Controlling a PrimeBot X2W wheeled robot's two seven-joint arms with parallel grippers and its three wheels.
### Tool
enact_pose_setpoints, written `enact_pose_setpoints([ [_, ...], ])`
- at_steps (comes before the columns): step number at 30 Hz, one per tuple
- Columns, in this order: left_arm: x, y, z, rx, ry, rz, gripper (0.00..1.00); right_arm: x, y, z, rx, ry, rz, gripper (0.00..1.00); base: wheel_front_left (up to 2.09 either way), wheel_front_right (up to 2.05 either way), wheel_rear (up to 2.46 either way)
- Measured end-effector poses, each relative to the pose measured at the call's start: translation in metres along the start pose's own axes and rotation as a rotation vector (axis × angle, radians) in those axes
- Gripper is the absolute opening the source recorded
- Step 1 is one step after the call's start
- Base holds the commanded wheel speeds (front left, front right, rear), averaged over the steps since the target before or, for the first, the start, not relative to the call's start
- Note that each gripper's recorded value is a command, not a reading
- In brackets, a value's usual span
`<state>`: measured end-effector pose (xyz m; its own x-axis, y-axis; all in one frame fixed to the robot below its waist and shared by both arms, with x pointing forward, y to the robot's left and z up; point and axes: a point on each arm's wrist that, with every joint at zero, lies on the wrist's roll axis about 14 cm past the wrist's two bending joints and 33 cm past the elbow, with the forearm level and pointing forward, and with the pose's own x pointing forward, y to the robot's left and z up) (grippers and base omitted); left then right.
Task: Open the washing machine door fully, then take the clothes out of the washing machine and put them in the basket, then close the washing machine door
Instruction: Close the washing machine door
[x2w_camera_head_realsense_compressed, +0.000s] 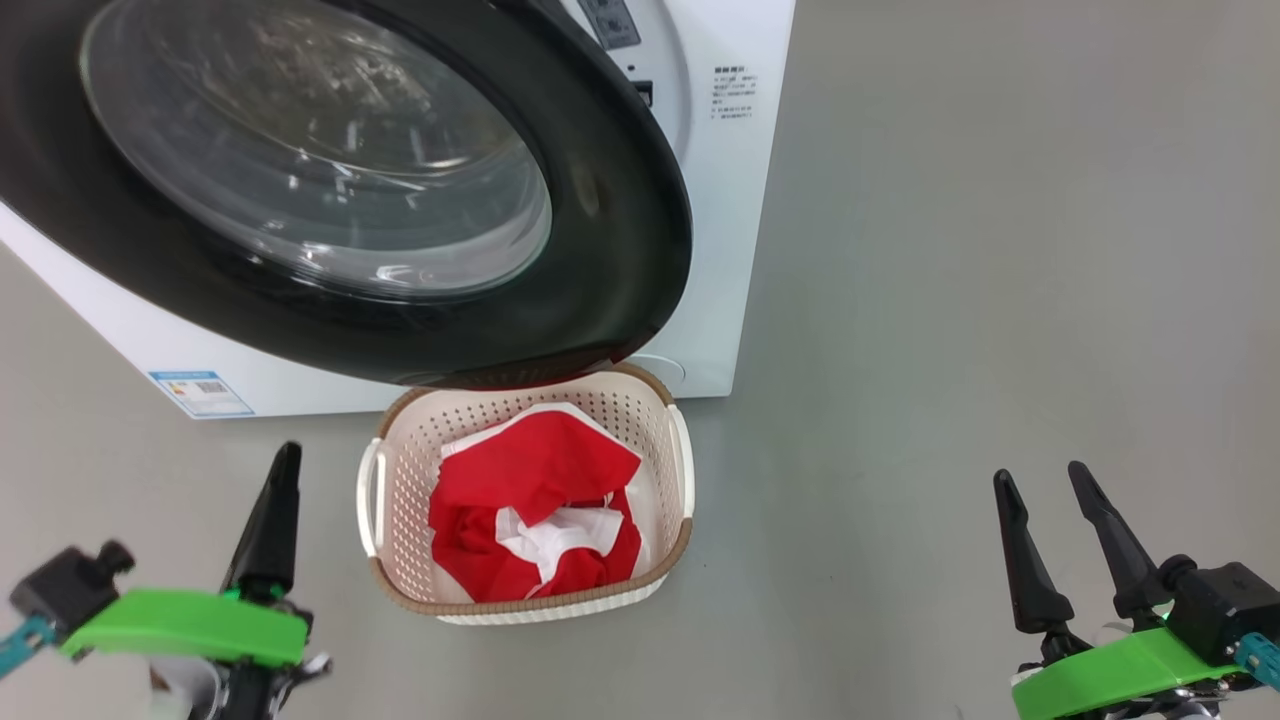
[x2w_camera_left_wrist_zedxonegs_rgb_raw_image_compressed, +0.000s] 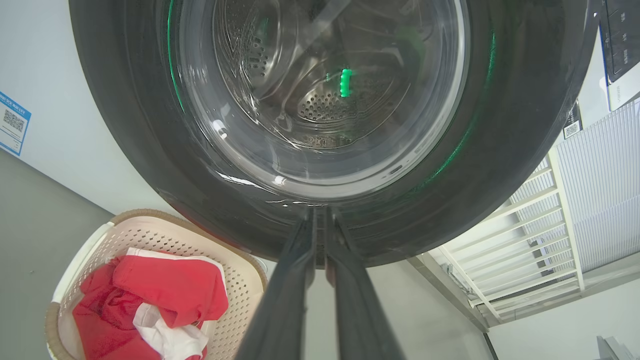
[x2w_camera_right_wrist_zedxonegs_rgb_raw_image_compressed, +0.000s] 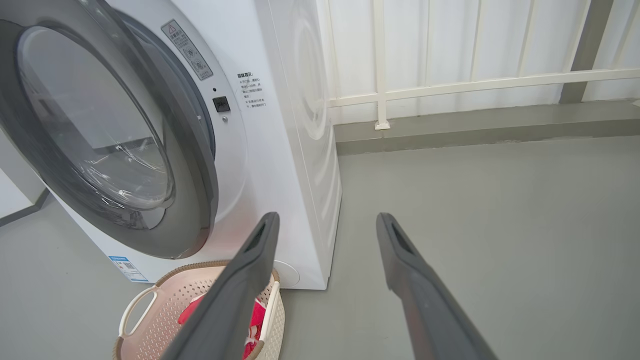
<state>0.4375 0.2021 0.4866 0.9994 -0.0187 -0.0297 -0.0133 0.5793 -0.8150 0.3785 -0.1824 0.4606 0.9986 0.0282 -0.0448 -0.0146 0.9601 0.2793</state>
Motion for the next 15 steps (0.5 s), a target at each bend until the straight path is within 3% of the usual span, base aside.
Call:
enact_pose_setpoints([
  [4, -0.020, 0.014, 0.005, 0.035, -0.019, 0.036, 0.36, -0.008, -0.005, 0.003, -0.007, -0.007, -0.010, 1.00, 0.00, 0.00, 0.00],
  [9, -0.034, 0.021, 0.006, 0.049, -0.026, 0.057, 0.53, -0.016, -0.008, 0.002, -0.009, 0.000, -0.020, 1.00, 0.00, 0.00, 0.00],
  [14, -0.046, 0.029, 0.011, 0.083, -0.042, 0.076, 1.00, -0.022, -0.009, 0.003, -0.010, -0.003, -0.024, 1.00, 0.00, 0.00, 0.00],
  [15, -0.049, 0.030, 0.011, 0.096, -0.040, 0.080, 1.00, -0.024, -0.009, 0.003, -0.010, -0.001, -0.026, 1.00, 0.00, 0.00, 0.00],
])
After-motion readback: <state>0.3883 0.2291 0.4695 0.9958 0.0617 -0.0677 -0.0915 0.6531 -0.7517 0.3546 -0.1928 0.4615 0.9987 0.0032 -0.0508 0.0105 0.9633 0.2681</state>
